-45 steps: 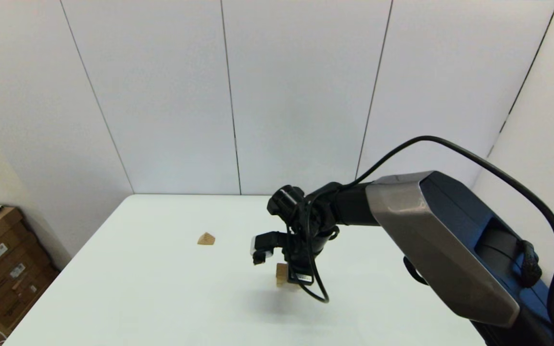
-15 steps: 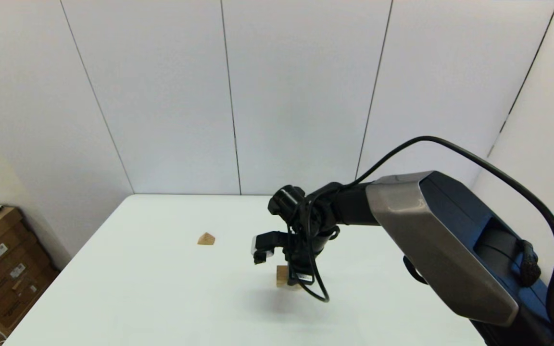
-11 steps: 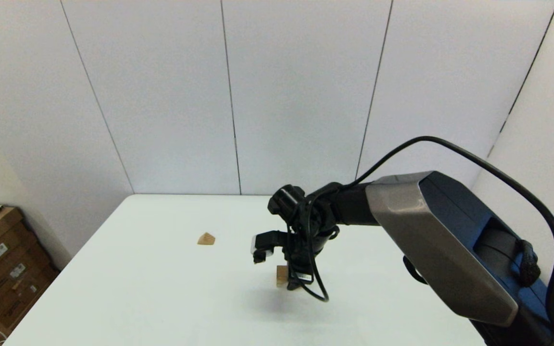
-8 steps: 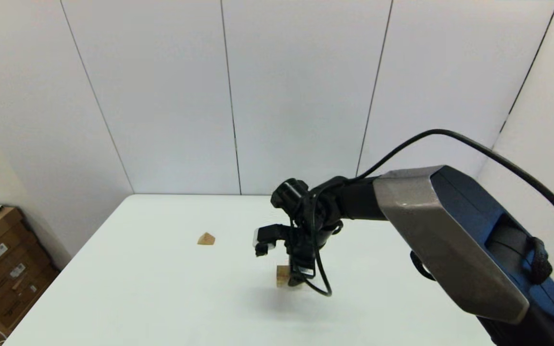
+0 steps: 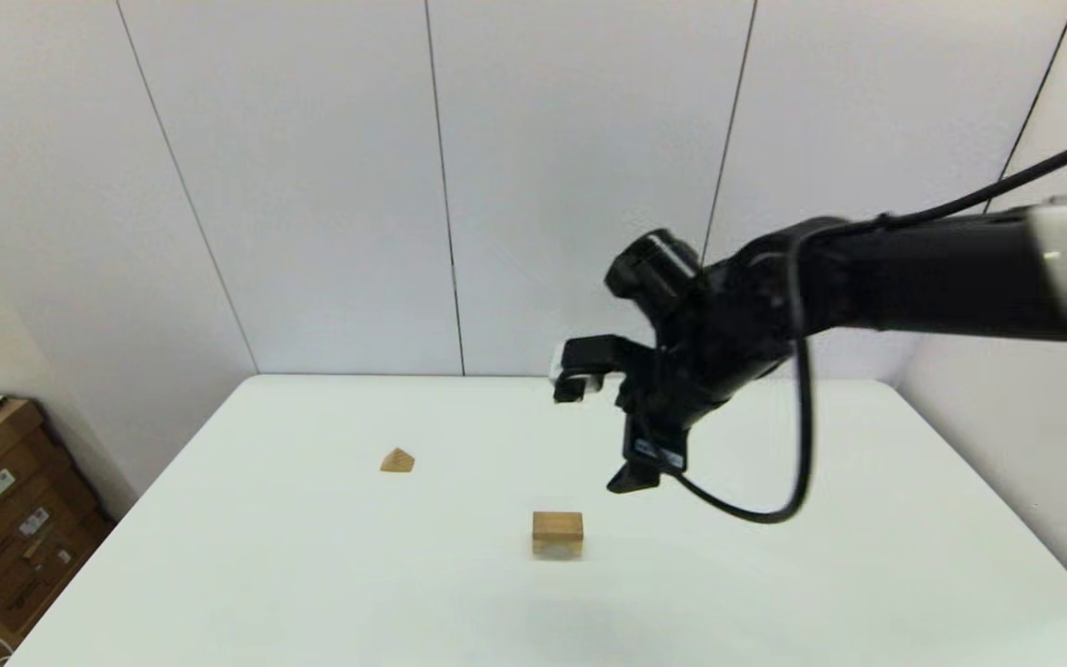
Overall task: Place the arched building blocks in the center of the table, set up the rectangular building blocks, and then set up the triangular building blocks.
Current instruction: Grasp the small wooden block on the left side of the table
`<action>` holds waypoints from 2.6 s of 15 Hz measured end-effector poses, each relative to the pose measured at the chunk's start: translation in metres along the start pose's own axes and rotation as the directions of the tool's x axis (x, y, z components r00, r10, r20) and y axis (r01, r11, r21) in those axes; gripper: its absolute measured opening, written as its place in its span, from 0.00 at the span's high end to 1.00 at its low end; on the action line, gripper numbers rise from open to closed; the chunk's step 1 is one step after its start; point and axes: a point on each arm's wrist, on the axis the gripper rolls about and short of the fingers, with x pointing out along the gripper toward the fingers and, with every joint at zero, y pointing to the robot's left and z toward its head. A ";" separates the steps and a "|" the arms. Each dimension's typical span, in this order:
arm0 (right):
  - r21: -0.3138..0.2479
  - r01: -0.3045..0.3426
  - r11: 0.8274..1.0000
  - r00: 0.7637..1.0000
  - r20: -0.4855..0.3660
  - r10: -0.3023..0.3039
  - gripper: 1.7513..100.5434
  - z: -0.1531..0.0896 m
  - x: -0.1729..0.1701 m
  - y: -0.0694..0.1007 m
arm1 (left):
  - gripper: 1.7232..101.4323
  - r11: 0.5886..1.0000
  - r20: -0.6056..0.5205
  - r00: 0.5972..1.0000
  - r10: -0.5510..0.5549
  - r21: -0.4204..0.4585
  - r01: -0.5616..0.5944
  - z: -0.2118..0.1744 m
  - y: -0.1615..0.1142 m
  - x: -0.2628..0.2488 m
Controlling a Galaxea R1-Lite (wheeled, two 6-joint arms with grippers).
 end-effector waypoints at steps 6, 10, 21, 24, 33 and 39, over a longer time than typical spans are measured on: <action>0.192 0.140 0.971 0.989 0.018 -0.146 0.06 -0.125 -0.144 0.088 | 0.04 1.000 0.000 1.000 0.000 0.000 0.000 0.000 0.000 0.000; 0.353 0.310 0.883 0.944 -0.003 -0.331 0.04 -0.203 -0.178 0.176 | 0.04 1.000 0.000 1.000 0.000 0.000 0.000 0.000 0.000 0.000; 0.608 0.543 0.579 0.792 -0.140 -0.595 0.04 -0.253 -0.145 0.284 | 0.04 1.000 0.000 1.000 0.000 0.000 0.000 0.000 0.000 0.000; 0.654 0.543 0.526 0.769 -0.135 -0.625 0.04 -0.256 -0.137 0.283 | 0.04 1.000 0.000 1.000 0.000 0.000 0.000 0.000 0.000 0.000; 0.770 0.539 0.341 0.610 -0.078 -0.789 0.03 -0.266 -0.101 0.264 | 0.04 1.000 0.000 1.000 0.001 0.000 -0.001 0.000 0.000 0.000; 0.775 0.516 0.364 0.567 0.009 -0.823 0.03 -0.269 -0.088 0.263 | 0.04 1.000 0.000 1.000 0.000 0.000 0.000 0.000 0.000 0.000</action>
